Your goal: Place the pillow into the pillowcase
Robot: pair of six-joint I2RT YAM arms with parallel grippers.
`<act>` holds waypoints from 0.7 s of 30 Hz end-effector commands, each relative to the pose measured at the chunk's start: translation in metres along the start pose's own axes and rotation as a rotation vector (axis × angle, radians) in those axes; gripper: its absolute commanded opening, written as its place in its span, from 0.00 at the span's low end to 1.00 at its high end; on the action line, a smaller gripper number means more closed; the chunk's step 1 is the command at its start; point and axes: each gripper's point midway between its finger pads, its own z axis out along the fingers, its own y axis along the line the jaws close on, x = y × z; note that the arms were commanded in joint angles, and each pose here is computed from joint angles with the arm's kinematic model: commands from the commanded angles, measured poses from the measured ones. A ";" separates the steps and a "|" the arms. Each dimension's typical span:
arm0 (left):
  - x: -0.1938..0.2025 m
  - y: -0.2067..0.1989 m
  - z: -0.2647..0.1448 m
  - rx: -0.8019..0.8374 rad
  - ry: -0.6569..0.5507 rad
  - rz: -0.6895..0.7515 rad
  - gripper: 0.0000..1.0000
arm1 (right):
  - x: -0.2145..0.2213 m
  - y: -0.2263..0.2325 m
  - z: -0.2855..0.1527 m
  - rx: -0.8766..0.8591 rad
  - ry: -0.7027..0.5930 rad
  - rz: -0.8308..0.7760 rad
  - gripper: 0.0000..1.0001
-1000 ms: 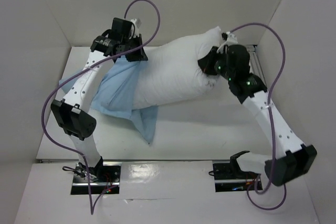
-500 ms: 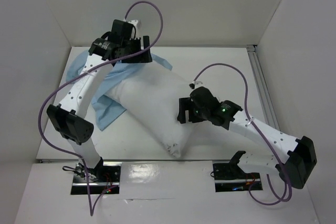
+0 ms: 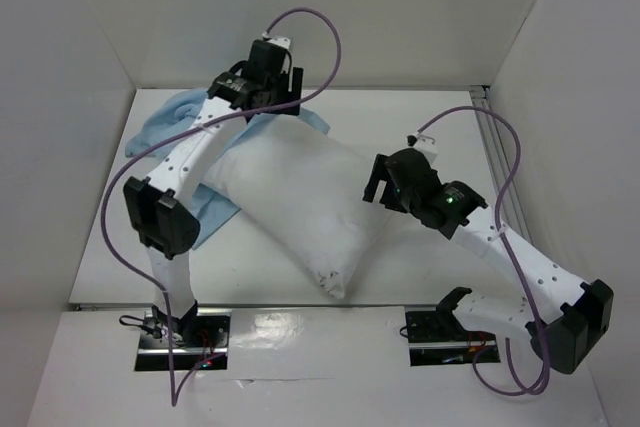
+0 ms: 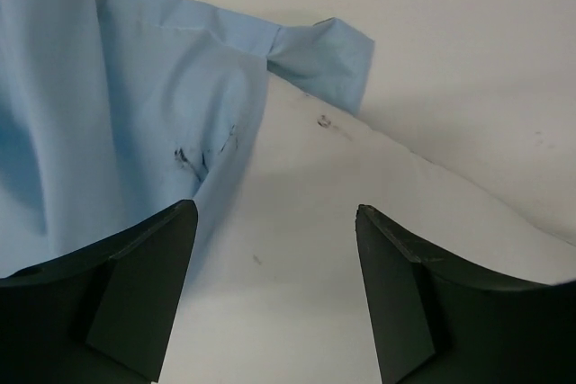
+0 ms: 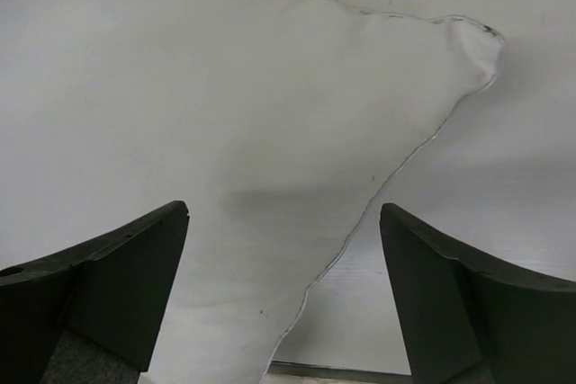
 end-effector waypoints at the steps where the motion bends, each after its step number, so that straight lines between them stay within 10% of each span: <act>1: 0.001 0.014 0.028 -0.157 0.003 0.096 0.84 | -0.024 0.005 0.000 -0.053 -0.014 0.134 0.94; 5: 0.016 0.017 0.057 -0.238 0.055 0.106 0.80 | -0.039 -0.014 0.007 -0.057 -0.027 0.204 0.94; 13: 0.012 0.008 0.062 -0.204 0.042 0.074 0.22 | -0.012 -0.032 0.051 -0.120 0.083 0.267 0.94; 17: 0.004 0.009 0.046 -0.216 -0.010 0.044 0.32 | -0.008 -0.035 0.058 -0.117 0.094 0.273 0.94; 21: -0.018 0.013 0.021 -0.196 -0.131 0.032 0.79 | -0.013 -0.036 0.057 -0.117 0.082 0.258 0.94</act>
